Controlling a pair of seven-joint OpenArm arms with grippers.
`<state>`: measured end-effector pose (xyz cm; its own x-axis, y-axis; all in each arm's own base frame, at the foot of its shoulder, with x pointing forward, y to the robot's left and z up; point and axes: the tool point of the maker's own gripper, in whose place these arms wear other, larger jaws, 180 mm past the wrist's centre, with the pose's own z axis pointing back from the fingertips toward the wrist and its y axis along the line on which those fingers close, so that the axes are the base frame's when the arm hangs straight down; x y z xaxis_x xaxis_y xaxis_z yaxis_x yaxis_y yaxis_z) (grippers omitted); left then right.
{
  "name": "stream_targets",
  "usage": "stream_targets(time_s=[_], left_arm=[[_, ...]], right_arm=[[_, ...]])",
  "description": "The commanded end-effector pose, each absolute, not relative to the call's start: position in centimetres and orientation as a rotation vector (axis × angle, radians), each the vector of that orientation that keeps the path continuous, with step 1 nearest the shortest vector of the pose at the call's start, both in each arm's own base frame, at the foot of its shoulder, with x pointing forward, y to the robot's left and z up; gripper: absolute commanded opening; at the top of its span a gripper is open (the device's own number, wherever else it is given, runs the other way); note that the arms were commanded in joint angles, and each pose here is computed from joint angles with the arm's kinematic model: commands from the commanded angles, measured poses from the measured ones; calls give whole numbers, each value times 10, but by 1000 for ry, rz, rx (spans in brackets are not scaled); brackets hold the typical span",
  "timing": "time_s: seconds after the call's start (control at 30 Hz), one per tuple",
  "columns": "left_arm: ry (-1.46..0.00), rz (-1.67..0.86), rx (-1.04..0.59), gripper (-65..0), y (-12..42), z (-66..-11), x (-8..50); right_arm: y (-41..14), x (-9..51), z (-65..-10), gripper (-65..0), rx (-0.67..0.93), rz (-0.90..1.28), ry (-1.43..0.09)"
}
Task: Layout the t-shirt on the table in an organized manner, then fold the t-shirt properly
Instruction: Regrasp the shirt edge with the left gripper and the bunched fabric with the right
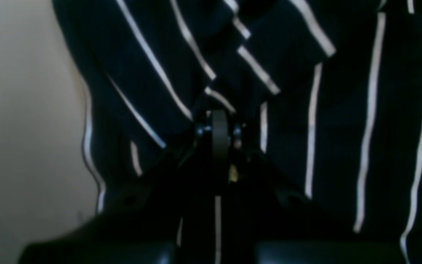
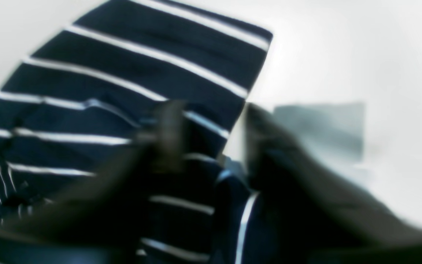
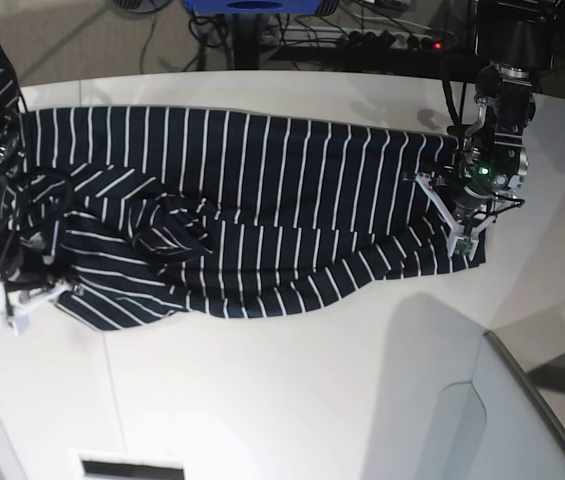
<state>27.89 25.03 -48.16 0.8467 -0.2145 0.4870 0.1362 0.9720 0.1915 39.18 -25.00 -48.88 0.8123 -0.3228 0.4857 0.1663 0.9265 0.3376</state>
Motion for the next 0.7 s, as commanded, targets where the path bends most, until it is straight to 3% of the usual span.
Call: stream_targets(time_s=[0.0,0.07,0.47,0.67], left_arm=[[-522,-191,152,-650,253,-480,278],[-522,-191,152,-650,253,-480,278],[-528,-189,153,-650,253,-478,281],[-604,-210,152,-650,245,-455,299]], right_arm=[[-258,408,-473,-548,280,-265,-613],[-259,410,-471,-639,277,-262,-619],[-266,454,-419,-648,262,-205,-706],[-244,475,-392,-648,181,6,-742]])
